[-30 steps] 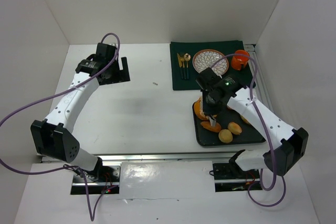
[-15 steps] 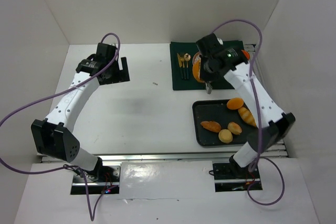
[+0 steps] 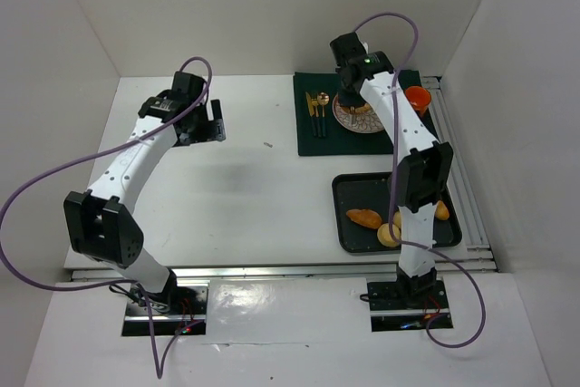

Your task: Place the bread

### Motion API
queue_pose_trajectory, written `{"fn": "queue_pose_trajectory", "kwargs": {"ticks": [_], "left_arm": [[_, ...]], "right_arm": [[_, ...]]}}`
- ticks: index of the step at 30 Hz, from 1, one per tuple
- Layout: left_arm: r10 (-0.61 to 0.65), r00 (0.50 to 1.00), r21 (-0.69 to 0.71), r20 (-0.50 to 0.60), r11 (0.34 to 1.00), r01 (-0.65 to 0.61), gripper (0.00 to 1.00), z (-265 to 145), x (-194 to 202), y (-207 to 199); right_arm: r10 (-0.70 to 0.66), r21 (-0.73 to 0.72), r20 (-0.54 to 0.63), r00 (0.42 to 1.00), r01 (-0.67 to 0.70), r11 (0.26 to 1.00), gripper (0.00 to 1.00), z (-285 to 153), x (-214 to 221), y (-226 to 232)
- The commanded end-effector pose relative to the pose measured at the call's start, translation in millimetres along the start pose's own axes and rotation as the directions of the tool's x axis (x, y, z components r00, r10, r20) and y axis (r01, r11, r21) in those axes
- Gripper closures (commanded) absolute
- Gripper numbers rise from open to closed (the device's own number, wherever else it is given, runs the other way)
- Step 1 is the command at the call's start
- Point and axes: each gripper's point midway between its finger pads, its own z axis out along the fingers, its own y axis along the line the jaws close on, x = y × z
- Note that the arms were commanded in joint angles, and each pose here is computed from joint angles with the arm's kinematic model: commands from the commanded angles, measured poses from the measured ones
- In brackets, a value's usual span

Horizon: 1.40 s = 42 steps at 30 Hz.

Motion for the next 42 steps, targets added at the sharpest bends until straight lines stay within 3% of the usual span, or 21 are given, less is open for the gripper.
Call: {"fn": "queue_pose_trajectory", "kwargs": {"ticks": [1,6,11,14,16,17,28,36,37,42], "left_arm": [[-0.015,0.998,0.004,0.055,1.0,0.014,0.02,-8.1,-21.3,-0.6],[-0.013,0.999,-0.008,0.05,1.0,0.013,0.02,-4.7,-20.5,0.8],[-0.011,0.999,-0.012,0.042,1.0,0.012,0.02,-1.4,-19.2,0.8],[-0.011,0.999,-0.012,0.042,1.0,0.012,0.02,0.0,-20.9,-0.1],[-0.011,0.999,-0.012,0.042,1.0,0.012,0.02,0.0,-20.9,-0.1],[-0.011,0.999,-0.012,0.042,1.0,0.012,0.02,0.0,-20.9,-0.1],[-0.001,1.0,-0.007,0.03,1.0,0.001,0.02,3.2,-19.0,-1.3],[-0.008,1.0,-0.003,0.028,1.0,0.008,0.02,5.0,-21.3,-0.2],[-0.008,1.0,-0.003,0.028,1.0,0.008,0.02,5.0,-21.3,-0.2],[-0.014,1.0,0.007,-0.001,1.0,0.014,0.02,9.1,-12.2,-1.7]], "right_arm": [[0.032,0.002,0.133,0.991,-0.033,0.999,0.88,-5.7,-38.8,-10.4],[0.046,0.02,0.107,0.993,-0.049,0.999,0.88,22.9,-30.2,-18.8],[0.064,0.014,0.088,0.994,-0.066,0.998,0.75,33.9,-26.2,-22.0],[0.061,0.005,0.076,0.995,-0.062,0.998,0.64,35.3,-24.6,-19.7],[0.061,0.005,0.076,0.995,-0.062,0.998,0.47,28.4,-25.6,-21.8],[0.061,0.005,0.076,0.995,-0.062,0.998,0.45,28.3,-25.6,-21.8],[0.112,-0.036,0.159,0.981,-0.107,0.994,0.45,-54.1,-35.2,-44.4],[0.155,-0.049,0.032,0.987,-0.154,0.987,0.45,-112.1,54.5,-64.7],[0.16,-0.012,-0.051,0.986,-0.161,0.987,0.45,-107.5,86.4,-70.6],[0.282,0.087,-0.125,0.951,-0.273,0.958,0.47,-129.5,156.0,-105.4]]}}
